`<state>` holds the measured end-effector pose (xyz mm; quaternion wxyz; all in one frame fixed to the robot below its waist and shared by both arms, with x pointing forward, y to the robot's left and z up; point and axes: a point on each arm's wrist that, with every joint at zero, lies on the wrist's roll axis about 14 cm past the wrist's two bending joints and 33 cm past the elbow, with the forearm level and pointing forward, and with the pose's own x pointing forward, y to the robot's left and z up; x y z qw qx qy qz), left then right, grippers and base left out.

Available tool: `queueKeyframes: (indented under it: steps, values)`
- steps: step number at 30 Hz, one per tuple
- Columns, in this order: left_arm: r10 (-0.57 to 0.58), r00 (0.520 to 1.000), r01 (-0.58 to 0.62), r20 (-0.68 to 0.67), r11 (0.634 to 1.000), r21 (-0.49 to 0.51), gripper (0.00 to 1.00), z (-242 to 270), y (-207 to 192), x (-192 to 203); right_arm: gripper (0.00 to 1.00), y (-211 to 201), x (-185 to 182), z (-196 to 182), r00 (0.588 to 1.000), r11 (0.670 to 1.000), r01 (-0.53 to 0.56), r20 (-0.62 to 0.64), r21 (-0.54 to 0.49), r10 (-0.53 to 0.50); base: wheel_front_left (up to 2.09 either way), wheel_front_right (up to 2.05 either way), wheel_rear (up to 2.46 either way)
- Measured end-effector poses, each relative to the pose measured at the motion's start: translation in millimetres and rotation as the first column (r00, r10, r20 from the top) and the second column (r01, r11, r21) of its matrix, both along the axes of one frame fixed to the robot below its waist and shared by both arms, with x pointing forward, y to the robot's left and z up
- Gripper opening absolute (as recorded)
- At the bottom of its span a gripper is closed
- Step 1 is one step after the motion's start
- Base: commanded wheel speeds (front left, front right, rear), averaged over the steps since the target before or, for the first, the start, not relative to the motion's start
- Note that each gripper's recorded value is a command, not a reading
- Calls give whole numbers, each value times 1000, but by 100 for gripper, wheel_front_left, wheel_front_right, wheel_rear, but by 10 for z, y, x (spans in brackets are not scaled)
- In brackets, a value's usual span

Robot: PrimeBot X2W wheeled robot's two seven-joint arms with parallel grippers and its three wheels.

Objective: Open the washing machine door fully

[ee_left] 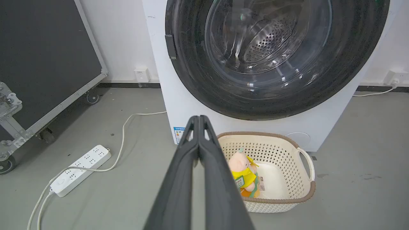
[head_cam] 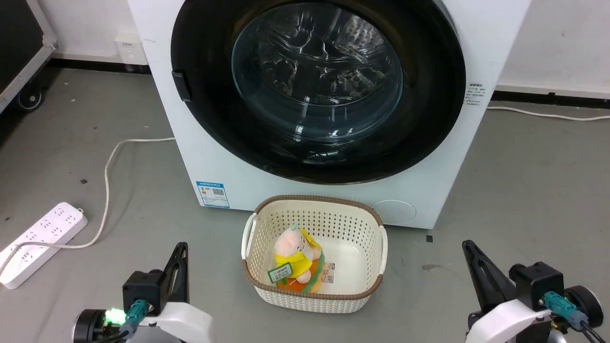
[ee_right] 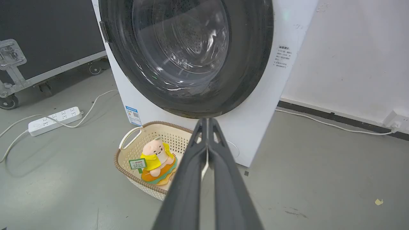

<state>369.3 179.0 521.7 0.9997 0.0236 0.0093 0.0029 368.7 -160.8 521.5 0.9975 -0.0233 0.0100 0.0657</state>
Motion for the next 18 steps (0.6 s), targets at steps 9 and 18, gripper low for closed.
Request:
queueKeyframes:
  steps: [9, 18]
  values:
    - [0, 1000, 0, 0, 1000, 0, 0, 0, 1, 0, 0, 0, 0, 0, 1000, 1000, 0, 0, 0, 0, 0, 0, 0]
    - [0, 1000, 0, 0, 1000, 0, 0, 0, 0, 0, 0, 0, 0, 0, 1000, 1000, 0, 0, 0, 0, 0, 0, 0]
